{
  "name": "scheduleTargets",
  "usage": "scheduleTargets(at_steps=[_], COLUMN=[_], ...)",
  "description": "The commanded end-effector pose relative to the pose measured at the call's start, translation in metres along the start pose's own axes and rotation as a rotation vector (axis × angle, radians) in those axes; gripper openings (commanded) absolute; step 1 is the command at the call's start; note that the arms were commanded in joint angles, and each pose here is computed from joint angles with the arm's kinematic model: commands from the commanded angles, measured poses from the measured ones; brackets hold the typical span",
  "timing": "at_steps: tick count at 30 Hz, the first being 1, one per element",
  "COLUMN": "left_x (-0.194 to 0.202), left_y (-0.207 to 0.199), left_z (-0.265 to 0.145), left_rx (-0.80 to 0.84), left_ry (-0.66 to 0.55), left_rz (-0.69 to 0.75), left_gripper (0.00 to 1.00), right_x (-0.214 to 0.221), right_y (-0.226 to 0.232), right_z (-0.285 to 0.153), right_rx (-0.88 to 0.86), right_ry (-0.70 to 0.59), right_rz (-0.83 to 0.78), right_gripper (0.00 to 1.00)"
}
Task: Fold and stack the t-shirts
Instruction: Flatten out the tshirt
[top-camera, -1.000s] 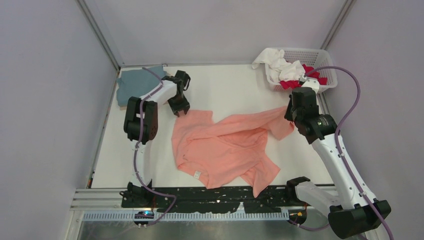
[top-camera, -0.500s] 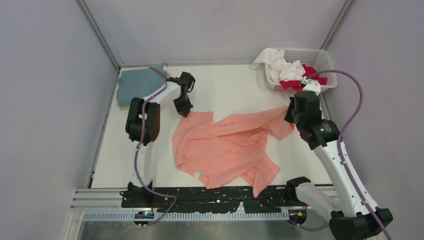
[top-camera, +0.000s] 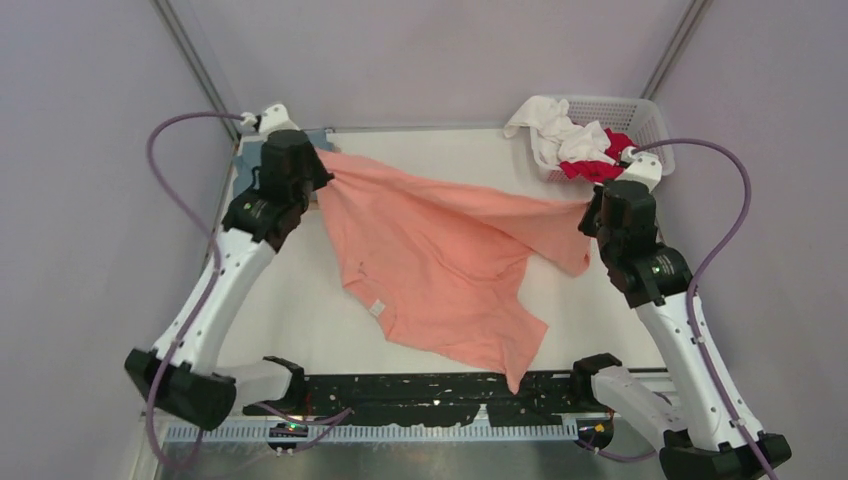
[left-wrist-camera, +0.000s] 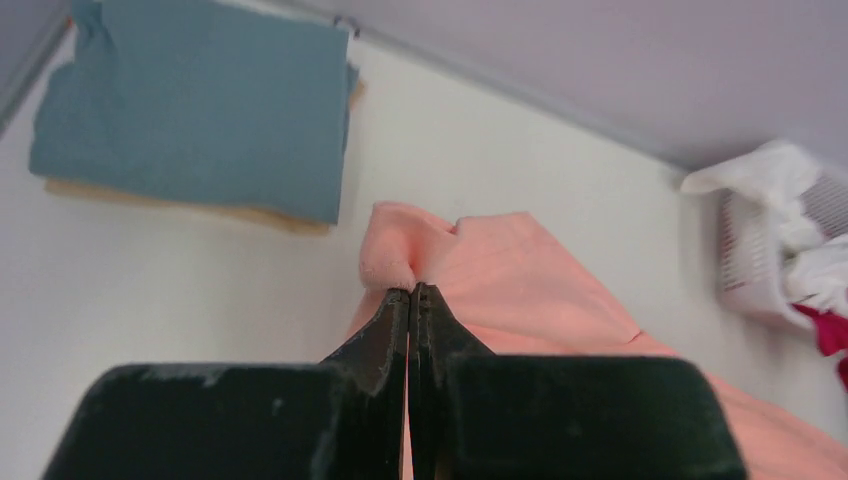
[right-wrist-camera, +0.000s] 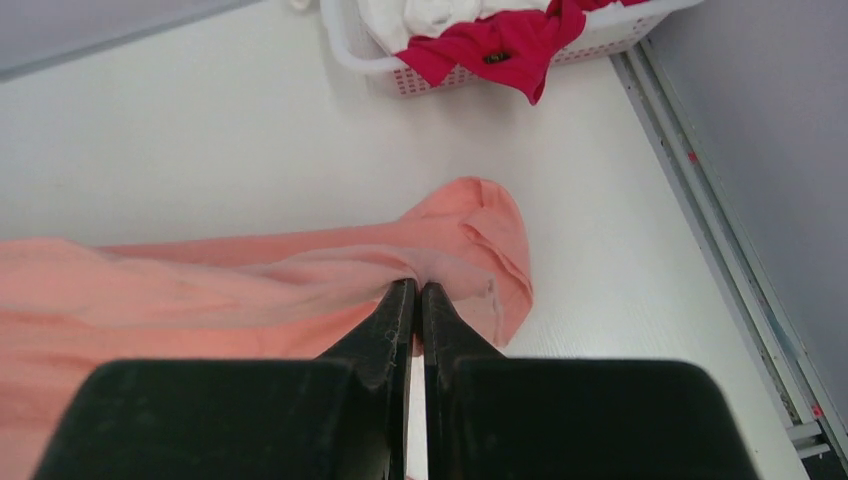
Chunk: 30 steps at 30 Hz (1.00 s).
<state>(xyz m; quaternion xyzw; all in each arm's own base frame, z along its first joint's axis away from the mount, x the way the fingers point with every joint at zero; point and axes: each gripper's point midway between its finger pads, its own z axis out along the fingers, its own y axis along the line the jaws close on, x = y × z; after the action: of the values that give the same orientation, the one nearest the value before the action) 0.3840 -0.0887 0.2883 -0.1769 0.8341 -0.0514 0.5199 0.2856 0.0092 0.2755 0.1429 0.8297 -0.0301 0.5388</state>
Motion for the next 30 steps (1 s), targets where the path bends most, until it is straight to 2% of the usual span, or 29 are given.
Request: scheduleTargets(at_steps=[1, 5, 9, 17, 21, 23, 26, 28, 30], left_x=[-0.076, -0.121, -0.155, -0.205, -0.222, -0.230, -0.241, -0.244, -0.246], left_y=[0.005, 0.019, 0.032, 0.046, 0.053, 0.056, 0.046, 0.029, 0.011], left_z=[-0.076, -0.161, -0.243, -0.390, -0.444, -0.457, -0.449, -0.423, -0.380], left_rx=[0.089, 0.199, 0.340, 0.596, 0.670, 0.677, 0.661, 0.637, 0.579], left_ry=[-0.315, -0.530, -0.691, -0.922, -1.020, -1.050, -1.040, -0.987, -0.916], left_rz=[-0.027, -0.084, -0.114, -0.069, -0.047, -0.049, -0.032, -0.002, 0.031], left_gripper=[0.00, 0.00, 0.00, 0.00, 0.00, 0.00, 0.00, 0.00, 0.00], right_x=[-0.090, -0.133, -0.165, -0.206, -0.215, -0.217, -0.221, -0.221, -0.222], right_y=[0.001, -0.004, -0.009, -0.008, -0.017, -0.019, -0.020, -0.016, -0.010], right_z=[-0.050, -0.103, -0.160, -0.278, -0.312, -0.317, -0.312, -0.297, -0.274], right_rx=[-0.079, -0.155, -0.245, -0.508, -0.538, -0.535, -0.514, -0.492, -0.457], right_ry=[-0.299, -0.459, -0.579, -0.790, -0.848, -0.858, -0.854, -0.826, -0.787], right_rz=[0.110, 0.145, 0.157, 0.146, 0.145, 0.148, 0.148, 0.141, 0.135], right_gripper=[0.06, 0.06, 0.06, 0.06, 0.06, 0.06, 0.06, 0.05, 0.06])
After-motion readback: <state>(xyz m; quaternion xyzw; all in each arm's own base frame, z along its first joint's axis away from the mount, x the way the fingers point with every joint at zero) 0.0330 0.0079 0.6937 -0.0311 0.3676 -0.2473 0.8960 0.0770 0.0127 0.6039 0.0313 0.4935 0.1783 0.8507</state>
